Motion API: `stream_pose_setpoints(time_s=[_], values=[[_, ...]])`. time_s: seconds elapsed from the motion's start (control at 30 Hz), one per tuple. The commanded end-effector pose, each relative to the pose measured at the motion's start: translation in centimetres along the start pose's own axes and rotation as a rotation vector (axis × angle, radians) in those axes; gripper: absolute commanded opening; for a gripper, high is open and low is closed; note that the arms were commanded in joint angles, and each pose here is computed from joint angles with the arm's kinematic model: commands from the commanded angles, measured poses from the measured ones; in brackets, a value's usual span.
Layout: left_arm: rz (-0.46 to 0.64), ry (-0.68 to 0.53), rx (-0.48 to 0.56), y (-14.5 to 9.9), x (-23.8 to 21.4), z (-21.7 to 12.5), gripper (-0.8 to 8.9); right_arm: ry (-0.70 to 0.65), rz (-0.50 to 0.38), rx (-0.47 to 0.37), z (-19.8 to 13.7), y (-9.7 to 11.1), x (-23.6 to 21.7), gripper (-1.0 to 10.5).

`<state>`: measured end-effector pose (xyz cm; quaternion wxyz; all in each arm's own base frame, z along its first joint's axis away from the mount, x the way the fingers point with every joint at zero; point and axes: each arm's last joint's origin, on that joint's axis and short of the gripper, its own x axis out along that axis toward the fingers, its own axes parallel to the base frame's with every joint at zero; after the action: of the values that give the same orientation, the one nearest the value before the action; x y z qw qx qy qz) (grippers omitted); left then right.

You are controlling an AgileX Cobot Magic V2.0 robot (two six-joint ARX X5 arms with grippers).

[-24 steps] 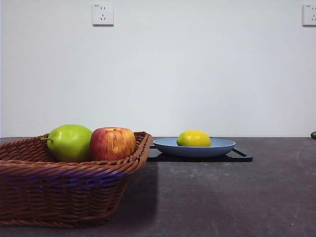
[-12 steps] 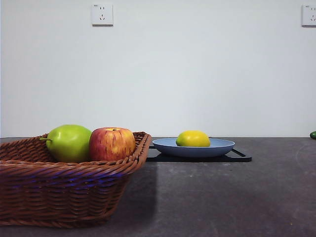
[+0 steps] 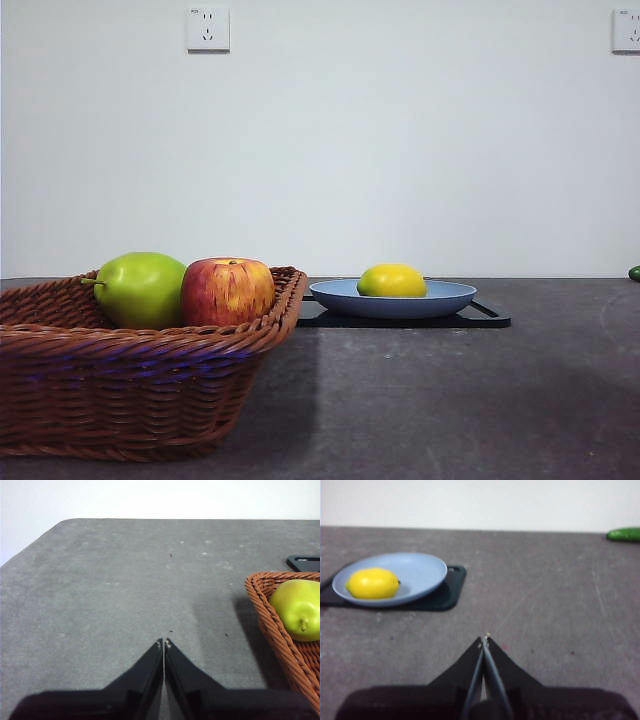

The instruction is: Take the lemon from the basket,put the lemon in the plate,hand out the plate

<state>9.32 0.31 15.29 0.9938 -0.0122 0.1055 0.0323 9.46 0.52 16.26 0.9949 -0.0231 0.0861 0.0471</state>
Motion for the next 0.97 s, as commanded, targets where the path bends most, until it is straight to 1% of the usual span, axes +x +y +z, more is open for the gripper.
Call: stream_pose_setpoints(time_s=[0.03,0.2,0.97], values=[[0.008,0.001,-0.004,0.05,0.12,-0.26,0.09,-0.009,-0.002,0.012,-0.5,0.01,0.12,0.1],[0.008,0.001,-0.004,0.06,0.12,-0.26,0.09,0.0,-0.001,0.013,-1.33,0.04,0.33,0.1],[0.008,0.001,-0.004,0.05,0.12,-0.26,0.09,-0.004,-0.004,0.011,-1.29,0.03,0.33,0.1]])
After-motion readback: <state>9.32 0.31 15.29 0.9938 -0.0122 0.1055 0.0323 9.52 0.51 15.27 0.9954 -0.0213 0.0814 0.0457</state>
